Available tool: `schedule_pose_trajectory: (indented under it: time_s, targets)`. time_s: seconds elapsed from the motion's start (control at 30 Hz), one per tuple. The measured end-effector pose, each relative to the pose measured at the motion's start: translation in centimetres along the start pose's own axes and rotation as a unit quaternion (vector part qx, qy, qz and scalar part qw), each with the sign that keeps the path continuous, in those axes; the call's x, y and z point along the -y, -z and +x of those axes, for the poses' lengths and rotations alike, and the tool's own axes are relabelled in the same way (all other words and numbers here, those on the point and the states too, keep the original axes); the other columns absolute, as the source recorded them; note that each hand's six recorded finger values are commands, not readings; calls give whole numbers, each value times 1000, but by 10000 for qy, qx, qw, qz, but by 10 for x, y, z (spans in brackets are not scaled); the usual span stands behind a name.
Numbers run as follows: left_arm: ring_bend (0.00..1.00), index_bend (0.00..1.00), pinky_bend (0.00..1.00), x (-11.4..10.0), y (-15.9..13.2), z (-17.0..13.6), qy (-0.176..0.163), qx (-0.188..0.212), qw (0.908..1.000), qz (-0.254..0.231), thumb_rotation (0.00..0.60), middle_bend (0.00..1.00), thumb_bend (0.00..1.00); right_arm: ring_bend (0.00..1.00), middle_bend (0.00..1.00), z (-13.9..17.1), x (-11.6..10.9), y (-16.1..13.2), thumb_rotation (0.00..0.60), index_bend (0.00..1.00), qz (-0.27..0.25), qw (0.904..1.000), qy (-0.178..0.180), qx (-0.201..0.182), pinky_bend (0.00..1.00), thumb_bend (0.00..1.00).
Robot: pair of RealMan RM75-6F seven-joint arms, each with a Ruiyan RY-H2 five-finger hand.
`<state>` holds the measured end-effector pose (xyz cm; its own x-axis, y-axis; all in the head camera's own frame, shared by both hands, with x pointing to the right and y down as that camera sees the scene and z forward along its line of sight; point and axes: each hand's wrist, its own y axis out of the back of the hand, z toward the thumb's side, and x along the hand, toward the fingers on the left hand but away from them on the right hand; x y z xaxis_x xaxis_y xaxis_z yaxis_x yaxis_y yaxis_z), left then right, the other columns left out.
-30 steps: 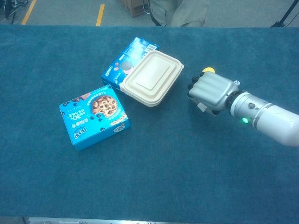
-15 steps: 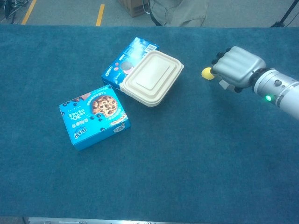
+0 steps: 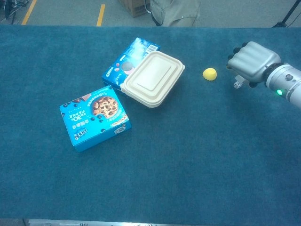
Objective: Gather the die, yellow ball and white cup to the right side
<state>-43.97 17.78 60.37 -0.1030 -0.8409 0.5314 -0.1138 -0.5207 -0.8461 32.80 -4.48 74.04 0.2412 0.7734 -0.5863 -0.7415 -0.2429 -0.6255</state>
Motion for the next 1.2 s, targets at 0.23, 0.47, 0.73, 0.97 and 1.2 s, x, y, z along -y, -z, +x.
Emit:
schedule_pose_trajectory:
  time_s: [0.23, 0.47, 0.73, 0.97, 1.2]
  targets:
    - [329, 334, 183, 0, -1, 1, -1, 20, 10000, 19, 487, 380, 293, 144, 257, 1, 4, 2, 600, 315, 35, 9999, -167, 23, 194, 270]
    - [329, 334, 180, -2, 0, 2, -36, 27, 10000, 43, 488, 380, 294, 136, 247, 2, -1, 1, 600, 295, -93, 9999, -130, 3, 188, 270]
    - [329, 334, 180, -12, -5, 10, -129, 174, 9996, 187, 498, 380, 293, 136, 247, 15, -23, 7, 600, 295, -767, 9969, 194, -24, 188, 268]
    - [322, 324, 178, -22, -18, 22, -188, 490, 9978, 394, 517, 379, 293, 136, 247, 41, -41, 23, 600, 295, -1272, 9902, 579, -75, 188, 264]
    - [220, 292, 171, -27, -40, 38, -128, 994, 9934, 567, 532, 320, 293, 136, 247, 72, -53, 44, 600, 295, -1631, 9823, 923, -7, 188, 231]
